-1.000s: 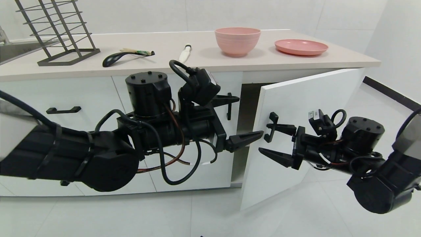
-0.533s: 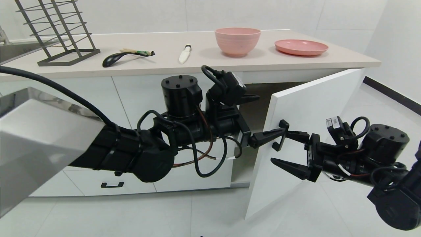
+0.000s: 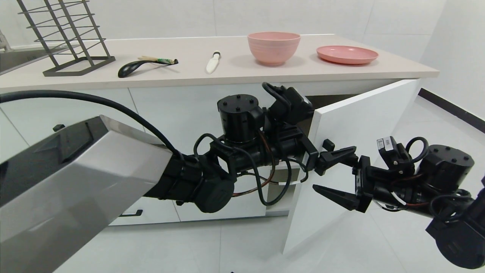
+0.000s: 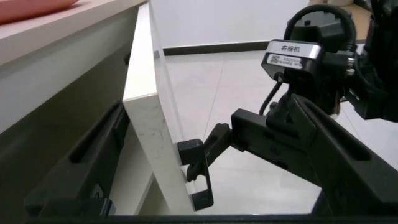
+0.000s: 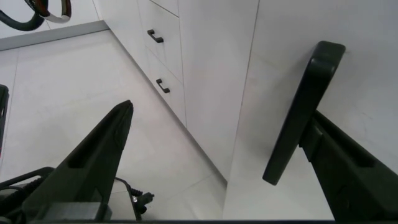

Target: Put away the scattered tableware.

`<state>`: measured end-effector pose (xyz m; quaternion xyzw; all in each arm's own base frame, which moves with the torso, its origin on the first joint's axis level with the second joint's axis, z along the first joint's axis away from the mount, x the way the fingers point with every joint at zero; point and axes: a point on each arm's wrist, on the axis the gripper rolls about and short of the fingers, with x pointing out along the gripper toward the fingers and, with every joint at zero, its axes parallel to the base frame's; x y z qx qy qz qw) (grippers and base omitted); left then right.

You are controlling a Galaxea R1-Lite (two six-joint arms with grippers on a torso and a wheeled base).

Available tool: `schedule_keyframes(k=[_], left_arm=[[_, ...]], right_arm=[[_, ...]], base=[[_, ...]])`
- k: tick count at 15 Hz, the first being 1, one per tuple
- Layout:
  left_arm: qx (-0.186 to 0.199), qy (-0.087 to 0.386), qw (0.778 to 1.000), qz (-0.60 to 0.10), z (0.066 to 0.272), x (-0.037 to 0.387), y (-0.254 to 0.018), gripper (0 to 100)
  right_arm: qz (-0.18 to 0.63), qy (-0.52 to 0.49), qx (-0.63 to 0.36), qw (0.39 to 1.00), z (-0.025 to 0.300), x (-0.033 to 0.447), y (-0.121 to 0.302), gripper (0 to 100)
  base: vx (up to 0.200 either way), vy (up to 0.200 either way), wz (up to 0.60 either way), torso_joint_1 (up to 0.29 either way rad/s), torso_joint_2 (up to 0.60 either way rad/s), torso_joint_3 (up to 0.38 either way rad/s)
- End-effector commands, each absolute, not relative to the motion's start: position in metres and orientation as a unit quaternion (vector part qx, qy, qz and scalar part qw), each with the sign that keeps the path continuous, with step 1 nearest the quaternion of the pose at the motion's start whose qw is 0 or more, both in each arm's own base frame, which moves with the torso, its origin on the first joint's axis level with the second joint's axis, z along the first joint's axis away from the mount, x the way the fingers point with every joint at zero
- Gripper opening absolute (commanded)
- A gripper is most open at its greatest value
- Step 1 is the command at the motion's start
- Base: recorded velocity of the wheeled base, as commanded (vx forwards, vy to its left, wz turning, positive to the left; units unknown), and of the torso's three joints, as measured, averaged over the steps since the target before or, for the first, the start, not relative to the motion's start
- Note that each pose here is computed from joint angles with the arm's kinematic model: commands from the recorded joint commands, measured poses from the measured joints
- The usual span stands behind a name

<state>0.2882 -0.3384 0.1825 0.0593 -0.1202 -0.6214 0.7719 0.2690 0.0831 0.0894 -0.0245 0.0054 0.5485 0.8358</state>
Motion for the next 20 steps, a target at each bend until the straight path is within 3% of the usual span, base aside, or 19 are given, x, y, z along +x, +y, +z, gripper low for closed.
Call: schedule_keyframes(k=[1, 13, 18, 20], left_arm=[[0.06, -0.112, 0.76, -0.637, 0.172, 0.284, -0.351, 100], [0.058, -0.121, 0.754, -0.644, 0.172, 0.28, -0.357, 100], [0.058, -0.118, 0.754, -0.643, 0.17, 0.28, -0.358, 100], [0.06, -0.111, 0.749, -0.651, 0.161, 0.275, -0.365, 100]], right_arm=[[0.544, 0.01, -0.024, 0.839, 0.084, 0.275, 0.082, 100], [0.505, 0.007, -0.025, 0.863, 0.08, 0.295, 0.057, 100], [0.504, 0.005, -0.027, 0.863, 0.083, 0.29, 0.057, 100], [0.502, 0.018, -0.022, 0.865, 0.087, 0.267, 0.053, 100]], base=[[0.0, 0.0, 0.0, 0.0, 0.0, 0.0], [0.0, 0.0, 0.0, 0.0, 0.0, 0.0], [0.0, 0.0, 0.0, 0.0, 0.0, 0.0], [0.0, 0.0, 0.0, 0.0, 0.0, 0.0]])
